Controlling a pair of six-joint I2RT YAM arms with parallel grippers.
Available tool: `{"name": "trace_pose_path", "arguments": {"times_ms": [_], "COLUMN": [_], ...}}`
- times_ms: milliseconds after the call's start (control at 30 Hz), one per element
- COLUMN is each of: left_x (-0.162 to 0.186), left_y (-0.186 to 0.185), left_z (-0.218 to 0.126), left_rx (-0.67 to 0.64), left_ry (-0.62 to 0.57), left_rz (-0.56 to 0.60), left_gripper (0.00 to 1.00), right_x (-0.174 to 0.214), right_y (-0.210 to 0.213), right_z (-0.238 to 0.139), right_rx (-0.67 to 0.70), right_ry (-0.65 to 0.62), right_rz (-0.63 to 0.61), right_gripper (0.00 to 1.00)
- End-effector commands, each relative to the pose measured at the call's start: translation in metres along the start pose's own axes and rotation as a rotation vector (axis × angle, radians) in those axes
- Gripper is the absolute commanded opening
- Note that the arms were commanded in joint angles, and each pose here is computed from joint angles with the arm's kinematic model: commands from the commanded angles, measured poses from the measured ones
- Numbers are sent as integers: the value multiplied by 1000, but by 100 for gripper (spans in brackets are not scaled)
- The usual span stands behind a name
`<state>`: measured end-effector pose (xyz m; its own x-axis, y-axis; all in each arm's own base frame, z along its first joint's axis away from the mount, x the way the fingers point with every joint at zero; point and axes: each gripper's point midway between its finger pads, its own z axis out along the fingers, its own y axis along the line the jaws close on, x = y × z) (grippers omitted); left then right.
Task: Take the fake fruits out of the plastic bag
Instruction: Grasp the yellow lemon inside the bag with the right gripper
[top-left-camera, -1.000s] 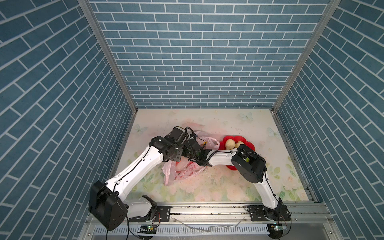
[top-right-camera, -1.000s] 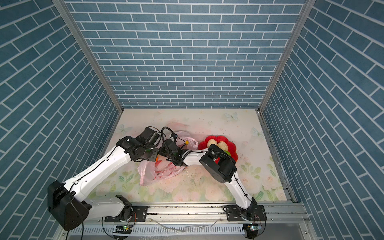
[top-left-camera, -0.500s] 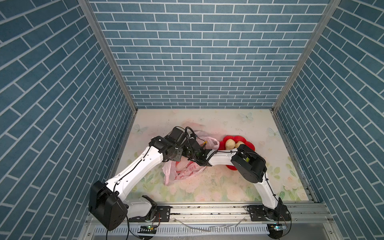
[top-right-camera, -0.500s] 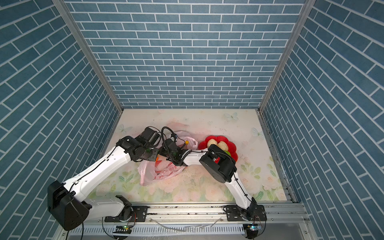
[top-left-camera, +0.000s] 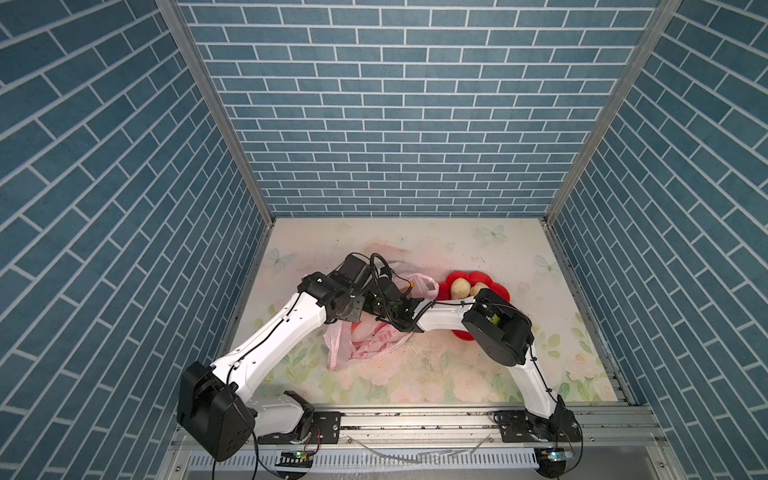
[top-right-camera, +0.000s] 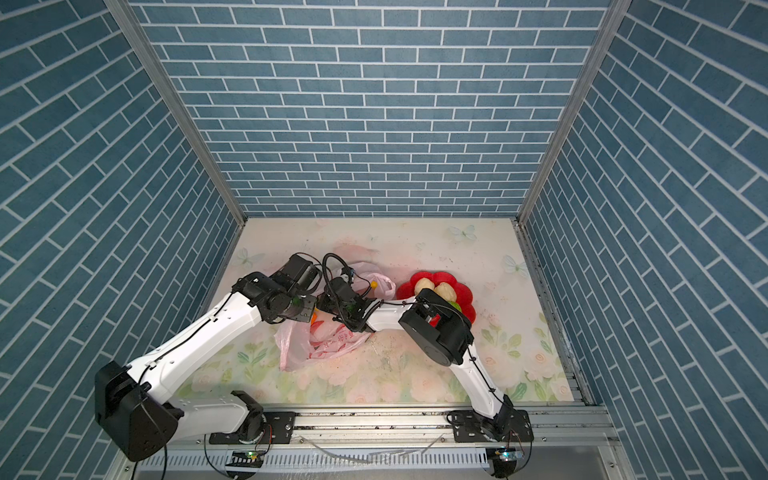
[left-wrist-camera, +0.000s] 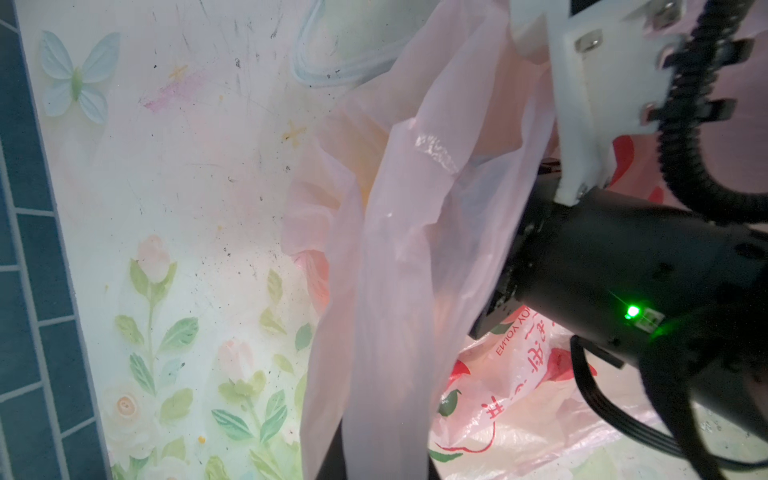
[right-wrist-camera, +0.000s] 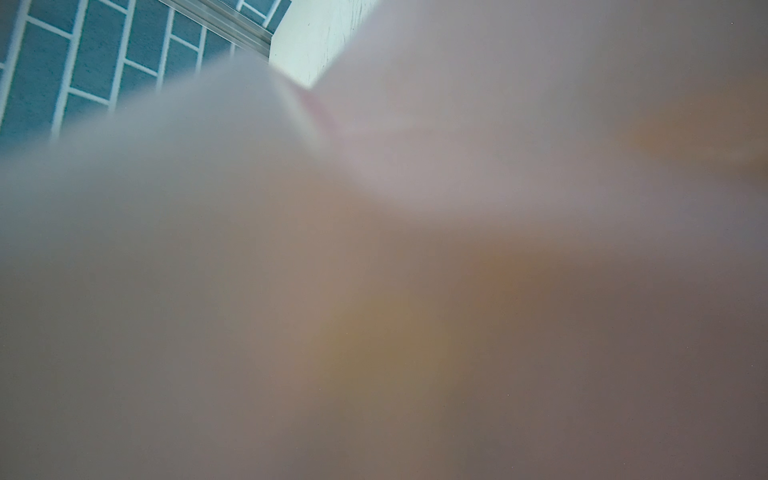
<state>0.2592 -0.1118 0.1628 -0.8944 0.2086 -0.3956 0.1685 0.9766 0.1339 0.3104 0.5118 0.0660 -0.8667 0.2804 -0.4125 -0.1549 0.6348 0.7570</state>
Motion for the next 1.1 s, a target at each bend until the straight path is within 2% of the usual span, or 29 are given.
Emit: {"name": "trace_pose_path", "arguments": {"times_ms": [0, 567, 1067], "left_x": [0, -6, -10], "left_y": [10, 21, 24], "left_z": [-5, 1, -1], "left_rx": [-29, -45, -49], "left_ry": [-10, -32, -54], "left_rz": [-22, -72, -86], "left_gripper": [19, 19, 19], "right_x": [-10, -5, 20], "right_y": [16, 13, 4], "right_z": [-15, -47, -99], "right_rx": [-25, -15, -7], "right_ry": [-15, -1, 100], "right_rz": [-22, -67, -126], "right_gripper": [31, 29, 28]}}
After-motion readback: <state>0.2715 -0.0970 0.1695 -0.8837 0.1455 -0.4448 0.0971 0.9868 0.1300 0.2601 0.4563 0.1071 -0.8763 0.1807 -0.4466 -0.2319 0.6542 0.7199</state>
